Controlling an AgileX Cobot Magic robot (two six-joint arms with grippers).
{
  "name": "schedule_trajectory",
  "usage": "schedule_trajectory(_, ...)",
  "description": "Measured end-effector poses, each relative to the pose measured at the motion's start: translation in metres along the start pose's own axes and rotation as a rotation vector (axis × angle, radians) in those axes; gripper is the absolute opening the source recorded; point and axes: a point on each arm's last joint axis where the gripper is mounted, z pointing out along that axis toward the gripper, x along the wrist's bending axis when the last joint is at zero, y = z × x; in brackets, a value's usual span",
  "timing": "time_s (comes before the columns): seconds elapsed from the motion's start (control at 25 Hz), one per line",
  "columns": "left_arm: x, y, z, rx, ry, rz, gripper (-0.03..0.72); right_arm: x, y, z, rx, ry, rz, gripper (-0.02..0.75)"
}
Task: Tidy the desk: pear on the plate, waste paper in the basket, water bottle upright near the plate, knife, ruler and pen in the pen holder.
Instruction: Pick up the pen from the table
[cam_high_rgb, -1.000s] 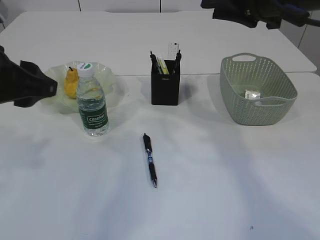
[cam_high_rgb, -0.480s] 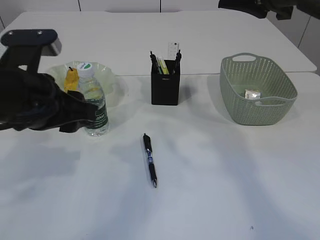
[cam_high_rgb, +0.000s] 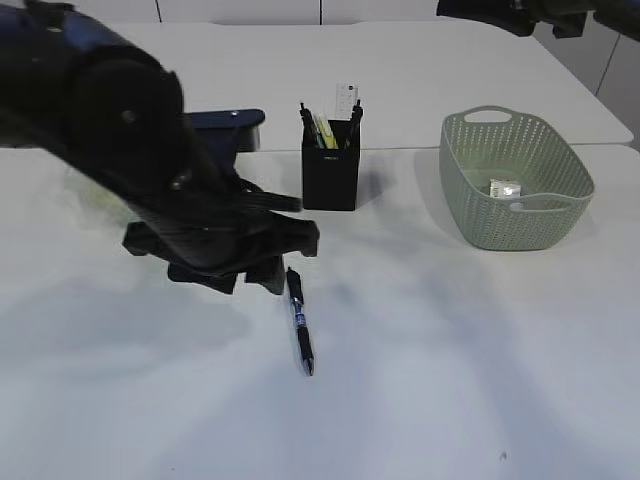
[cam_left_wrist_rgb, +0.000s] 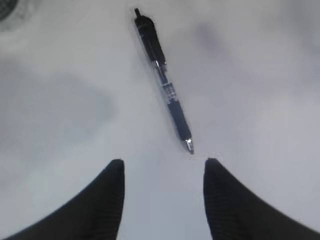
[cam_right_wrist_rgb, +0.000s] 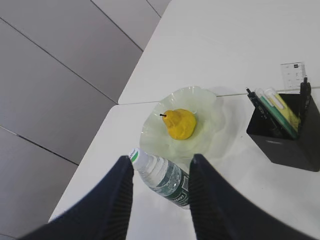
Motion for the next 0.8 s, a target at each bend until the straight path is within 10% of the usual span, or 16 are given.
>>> schedule_trajectory(0.8,-0.015,0.006,0.095,0.197,0.144,-0.3,0.443,0.0,0.0,0.0,0.0,0.0,0.0,0.283)
